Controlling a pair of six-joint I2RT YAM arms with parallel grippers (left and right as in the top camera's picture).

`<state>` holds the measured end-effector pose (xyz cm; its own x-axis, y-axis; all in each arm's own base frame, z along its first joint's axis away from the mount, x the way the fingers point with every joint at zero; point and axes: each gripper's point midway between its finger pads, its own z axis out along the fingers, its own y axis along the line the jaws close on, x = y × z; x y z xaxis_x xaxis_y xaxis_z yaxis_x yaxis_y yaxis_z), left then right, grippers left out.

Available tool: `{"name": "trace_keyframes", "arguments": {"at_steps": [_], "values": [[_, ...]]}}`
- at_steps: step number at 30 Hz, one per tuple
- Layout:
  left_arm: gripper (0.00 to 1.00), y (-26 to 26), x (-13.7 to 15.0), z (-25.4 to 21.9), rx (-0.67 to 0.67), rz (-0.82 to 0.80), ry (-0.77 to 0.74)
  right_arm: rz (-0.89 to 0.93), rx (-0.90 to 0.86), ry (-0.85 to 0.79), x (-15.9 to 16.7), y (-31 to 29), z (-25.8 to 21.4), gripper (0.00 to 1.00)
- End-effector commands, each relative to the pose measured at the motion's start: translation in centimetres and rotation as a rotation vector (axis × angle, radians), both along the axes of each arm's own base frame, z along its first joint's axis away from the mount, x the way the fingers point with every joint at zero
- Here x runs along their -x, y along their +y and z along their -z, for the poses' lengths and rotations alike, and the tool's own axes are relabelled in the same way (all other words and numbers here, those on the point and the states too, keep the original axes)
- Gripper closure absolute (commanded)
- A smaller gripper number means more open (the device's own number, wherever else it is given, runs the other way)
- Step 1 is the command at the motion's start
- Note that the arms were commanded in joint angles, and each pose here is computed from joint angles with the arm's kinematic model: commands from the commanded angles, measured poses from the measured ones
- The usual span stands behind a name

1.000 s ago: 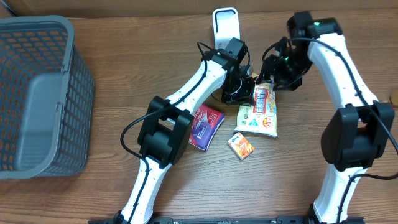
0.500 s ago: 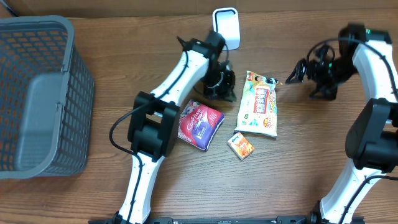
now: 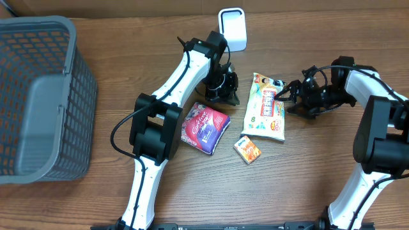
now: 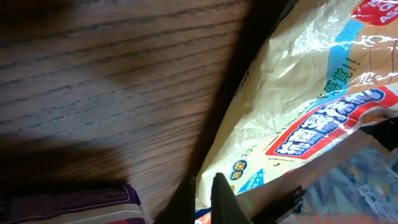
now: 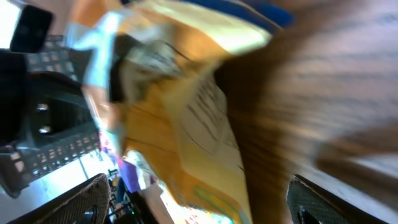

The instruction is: Scan the item barcode

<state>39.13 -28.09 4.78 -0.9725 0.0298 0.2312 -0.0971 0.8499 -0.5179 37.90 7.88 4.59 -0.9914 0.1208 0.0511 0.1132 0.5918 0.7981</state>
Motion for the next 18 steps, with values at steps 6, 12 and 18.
{"name": "trace_keyframes", "arguments": {"at_steps": [6, 12, 18], "values": [[0.96, -0.3, -0.2, 0.2, -0.015, -0.017, 0.007, -0.019, -0.079, -0.095, 0.0, 1.7, -0.4, 0.33], [0.96, -0.7, 0.0, 0.2, -0.014, -0.008, 0.005, -0.019, -0.05, -0.105, 0.2, 1.6, 0.8, 0.79], [0.96, -0.6, 0.1, 0.4, -0.032, -0.004, 0.001, 0.029, 0.037, -0.031, -0.5, -0.2, -0.2, 0.96]]}}
